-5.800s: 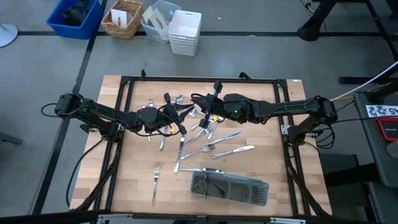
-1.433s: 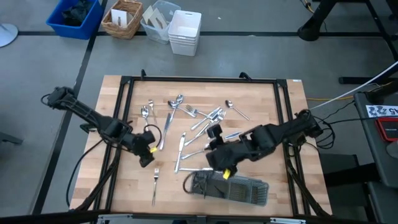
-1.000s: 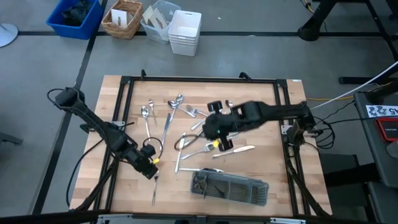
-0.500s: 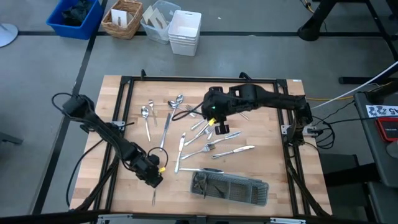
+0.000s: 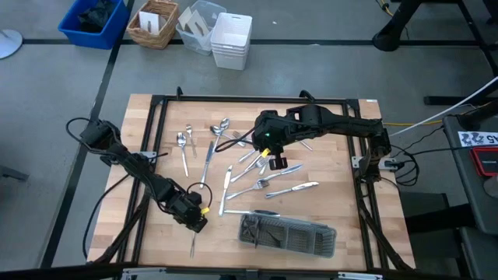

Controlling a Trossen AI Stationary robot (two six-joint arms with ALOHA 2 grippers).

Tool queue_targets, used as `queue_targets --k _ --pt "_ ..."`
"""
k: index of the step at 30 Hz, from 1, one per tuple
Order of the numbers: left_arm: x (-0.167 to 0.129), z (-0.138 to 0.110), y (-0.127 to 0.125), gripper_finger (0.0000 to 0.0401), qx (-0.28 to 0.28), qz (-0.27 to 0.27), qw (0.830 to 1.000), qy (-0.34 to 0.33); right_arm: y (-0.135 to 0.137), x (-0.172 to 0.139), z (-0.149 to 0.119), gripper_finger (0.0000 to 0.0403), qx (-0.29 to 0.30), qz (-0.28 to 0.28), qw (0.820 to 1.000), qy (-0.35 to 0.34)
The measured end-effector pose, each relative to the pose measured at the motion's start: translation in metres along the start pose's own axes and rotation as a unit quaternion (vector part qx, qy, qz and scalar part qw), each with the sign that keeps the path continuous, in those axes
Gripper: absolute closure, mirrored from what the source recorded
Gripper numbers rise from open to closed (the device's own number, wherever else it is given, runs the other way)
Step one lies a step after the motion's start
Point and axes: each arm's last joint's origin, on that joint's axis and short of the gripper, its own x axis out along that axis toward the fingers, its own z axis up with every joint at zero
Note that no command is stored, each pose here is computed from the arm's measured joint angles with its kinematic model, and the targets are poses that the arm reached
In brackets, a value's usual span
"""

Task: Sort silverware
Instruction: Put the fork into the gray silverware rack

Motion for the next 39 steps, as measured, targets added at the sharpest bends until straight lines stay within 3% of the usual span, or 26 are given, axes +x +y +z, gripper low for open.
queue_targets --k 11,23,28,35,39 --pt "0.018 0.006 -0.001 0.0269 -0.011 0.018 1.0 0.017 0.001 0.0 0.0 0.0315 0.001 0.009 1.0 -0.002" --pt "0.023 0.009 0.005 0.0351 -0.025 0.052 0.998 0.038 0.001 0.0 0.0 0.0315 0.001 0.018 1.0 -0.004" --pt "0.022 0.014 0.006 0.0392 0.0 0.055 0.998 0.044 0.001 0.0 0.0 0.0315 0.0 0.018 1.0 -0.004" --pt "0.011 0.023 0.003 0.0393 0.058 0.029 0.997 0.041 0.001 0.0 -0.001 0.0315 -0.001 0.019 1.0 0.001" --pt "0.003 0.032 0.001 0.0396 0.081 0.016 0.997 -0.001 0.003 0.0 -0.005 0.0315 -0.003 0.025 0.999 0.024"
